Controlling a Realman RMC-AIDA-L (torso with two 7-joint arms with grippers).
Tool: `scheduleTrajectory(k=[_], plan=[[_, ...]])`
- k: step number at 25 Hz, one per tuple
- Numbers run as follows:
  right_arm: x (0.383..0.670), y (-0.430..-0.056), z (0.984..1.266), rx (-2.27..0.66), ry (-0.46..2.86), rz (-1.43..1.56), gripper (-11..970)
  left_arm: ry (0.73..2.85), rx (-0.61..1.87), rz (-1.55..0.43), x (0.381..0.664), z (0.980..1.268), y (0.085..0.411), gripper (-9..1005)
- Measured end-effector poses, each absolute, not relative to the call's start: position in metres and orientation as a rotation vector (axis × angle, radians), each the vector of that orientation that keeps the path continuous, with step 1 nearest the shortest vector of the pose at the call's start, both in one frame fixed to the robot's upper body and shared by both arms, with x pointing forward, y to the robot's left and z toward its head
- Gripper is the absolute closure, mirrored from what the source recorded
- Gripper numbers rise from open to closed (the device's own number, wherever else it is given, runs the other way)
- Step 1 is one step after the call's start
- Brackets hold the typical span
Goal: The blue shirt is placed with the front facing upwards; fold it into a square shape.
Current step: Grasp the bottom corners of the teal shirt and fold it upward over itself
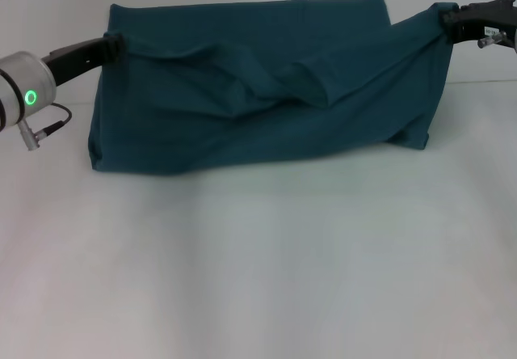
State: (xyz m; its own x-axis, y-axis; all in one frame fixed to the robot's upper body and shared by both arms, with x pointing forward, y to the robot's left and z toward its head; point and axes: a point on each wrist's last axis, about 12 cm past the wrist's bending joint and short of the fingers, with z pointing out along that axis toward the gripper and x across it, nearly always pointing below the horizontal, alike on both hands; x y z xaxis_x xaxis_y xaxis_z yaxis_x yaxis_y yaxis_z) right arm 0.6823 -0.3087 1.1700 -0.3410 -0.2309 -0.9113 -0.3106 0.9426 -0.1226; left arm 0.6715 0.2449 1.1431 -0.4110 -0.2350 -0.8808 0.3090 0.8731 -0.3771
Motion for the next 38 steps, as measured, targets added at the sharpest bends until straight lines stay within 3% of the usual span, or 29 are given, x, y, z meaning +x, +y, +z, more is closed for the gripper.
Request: scheduleTrajectory(k=[13,38], plan=[[0.691,-0.311,1.175,-0.383,1.935,0.065,921,1.881,0.026,-0.577,0.677,1.149,0.245,956],[0.7,-0.312,1.144,-0.31,1.993,-0.081,921,1.921,0.047,-0.419,0.696,1.143,0.214,952]])
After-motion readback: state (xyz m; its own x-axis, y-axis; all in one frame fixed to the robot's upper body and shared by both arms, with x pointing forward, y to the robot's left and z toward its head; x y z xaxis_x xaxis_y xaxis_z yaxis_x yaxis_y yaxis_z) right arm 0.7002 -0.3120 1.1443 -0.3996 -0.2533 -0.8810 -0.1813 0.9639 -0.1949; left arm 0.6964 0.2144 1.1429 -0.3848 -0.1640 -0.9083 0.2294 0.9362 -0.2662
